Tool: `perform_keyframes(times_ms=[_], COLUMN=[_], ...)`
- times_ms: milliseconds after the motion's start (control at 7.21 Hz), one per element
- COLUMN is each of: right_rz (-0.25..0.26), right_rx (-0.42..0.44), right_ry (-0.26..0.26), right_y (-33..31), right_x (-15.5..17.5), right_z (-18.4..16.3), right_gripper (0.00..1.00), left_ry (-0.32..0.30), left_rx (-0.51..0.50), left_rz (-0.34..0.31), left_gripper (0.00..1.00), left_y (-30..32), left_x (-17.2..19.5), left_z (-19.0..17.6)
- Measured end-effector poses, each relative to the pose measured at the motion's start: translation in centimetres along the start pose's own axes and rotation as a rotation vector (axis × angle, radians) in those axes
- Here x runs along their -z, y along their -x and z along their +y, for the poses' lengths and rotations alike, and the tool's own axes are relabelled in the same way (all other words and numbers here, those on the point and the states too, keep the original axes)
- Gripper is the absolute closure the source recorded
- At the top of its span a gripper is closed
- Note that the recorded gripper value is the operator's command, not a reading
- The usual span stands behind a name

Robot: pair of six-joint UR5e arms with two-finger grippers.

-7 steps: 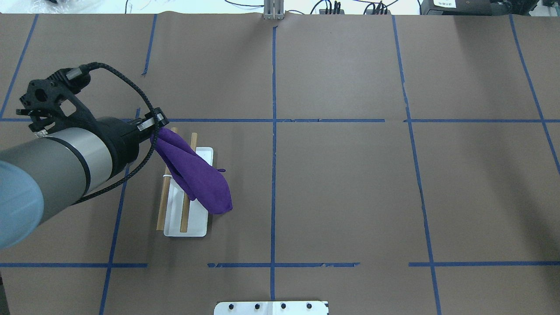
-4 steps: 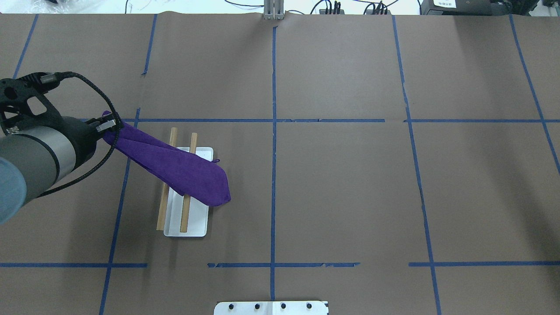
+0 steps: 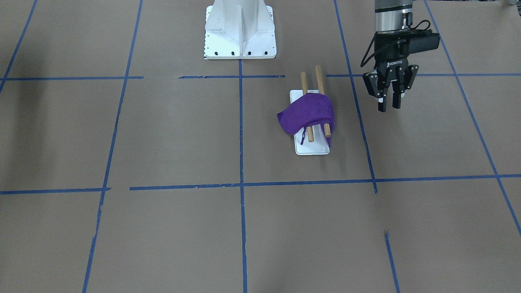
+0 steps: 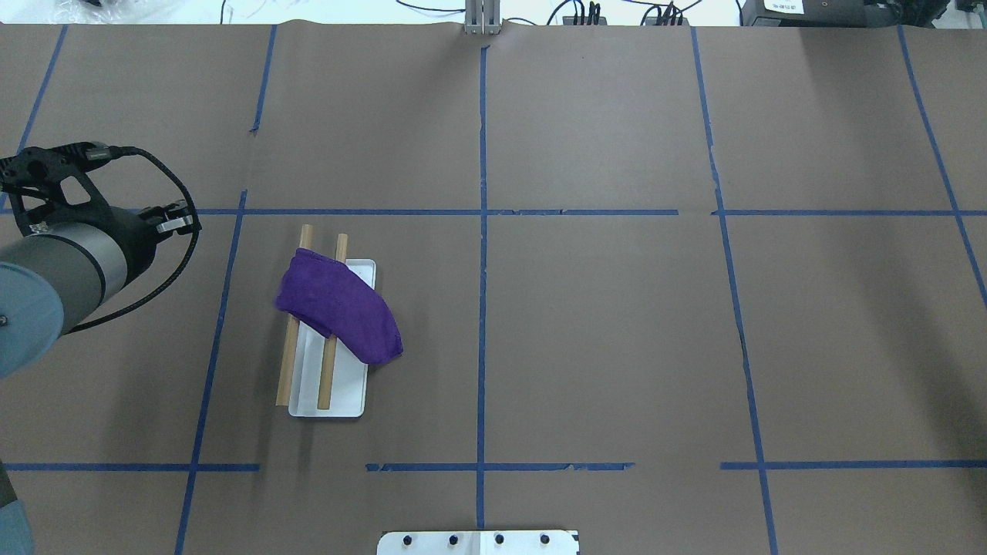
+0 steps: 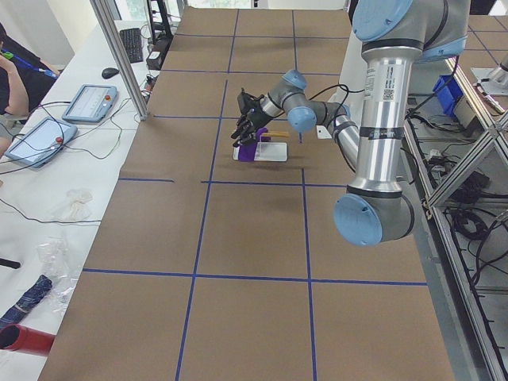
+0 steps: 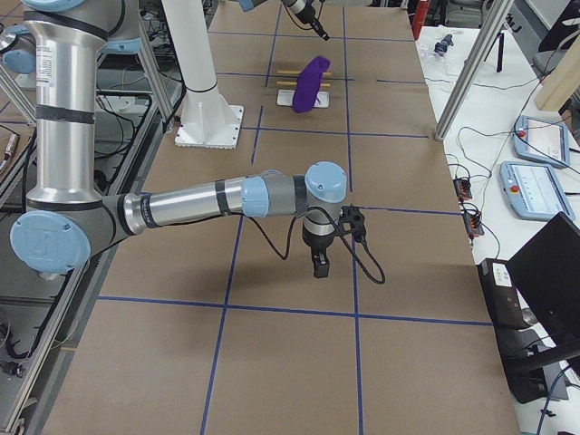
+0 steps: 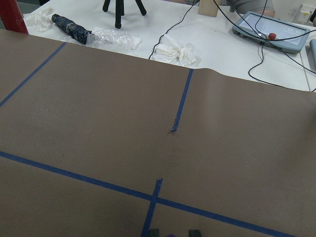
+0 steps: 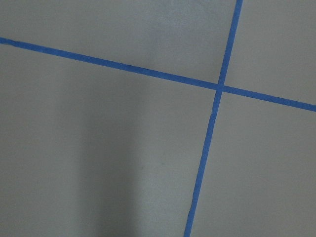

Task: Hang towel on rack

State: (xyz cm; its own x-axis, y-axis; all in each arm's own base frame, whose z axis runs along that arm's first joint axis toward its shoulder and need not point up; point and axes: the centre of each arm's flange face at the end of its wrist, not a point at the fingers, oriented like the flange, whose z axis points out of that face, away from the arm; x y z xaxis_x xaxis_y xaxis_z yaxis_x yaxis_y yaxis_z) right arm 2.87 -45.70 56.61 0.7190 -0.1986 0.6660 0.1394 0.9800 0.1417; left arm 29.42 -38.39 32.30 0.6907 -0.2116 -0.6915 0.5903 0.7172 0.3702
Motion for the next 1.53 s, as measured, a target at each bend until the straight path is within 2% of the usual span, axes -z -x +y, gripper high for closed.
perform_keyframes(times_ms=[139,416,693,971,1248,1526], right_rz=[0.004,0.011,0.005,-0.022,-0.034,-0.039], right_rx=[0.000,-0.016,-0.050,-0.075,-0.100,-0.134], right_ry=[-0.004,-0.013,-0.021,-0.029,-0.019,0.004], right_y=[-0.3,-0.8,-1.8,-2.4,-3.4,-5.0], right_x=[0.2,0.6,1.0,1.2,0.7,-0.5], right_z=[0.0,0.1,0.6,1.1,1.5,2.3], right_gripper=[0.00,0.00,0.00,0.00,0.00,0.00], left_ry=[0.017,0.112,0.216,0.341,0.447,0.535], left_rx=[-0.055,-0.179,-0.345,-0.460,-0.513,-0.490], left_rz=[-0.013,-0.028,-0.048,-0.030,0.035,0.068], left_gripper=[0.00,0.00,0.00,0.00,0.00,0.00], left_y=[1.3,3.9,8.9,16.2,25.3,34.3], left_x=[-0.7,-2.2,-4.9,-7.5,-9.0,-11.0], left_z=[-0.8,-3.0,-7.8,-13.0,-17.6,-19.3])
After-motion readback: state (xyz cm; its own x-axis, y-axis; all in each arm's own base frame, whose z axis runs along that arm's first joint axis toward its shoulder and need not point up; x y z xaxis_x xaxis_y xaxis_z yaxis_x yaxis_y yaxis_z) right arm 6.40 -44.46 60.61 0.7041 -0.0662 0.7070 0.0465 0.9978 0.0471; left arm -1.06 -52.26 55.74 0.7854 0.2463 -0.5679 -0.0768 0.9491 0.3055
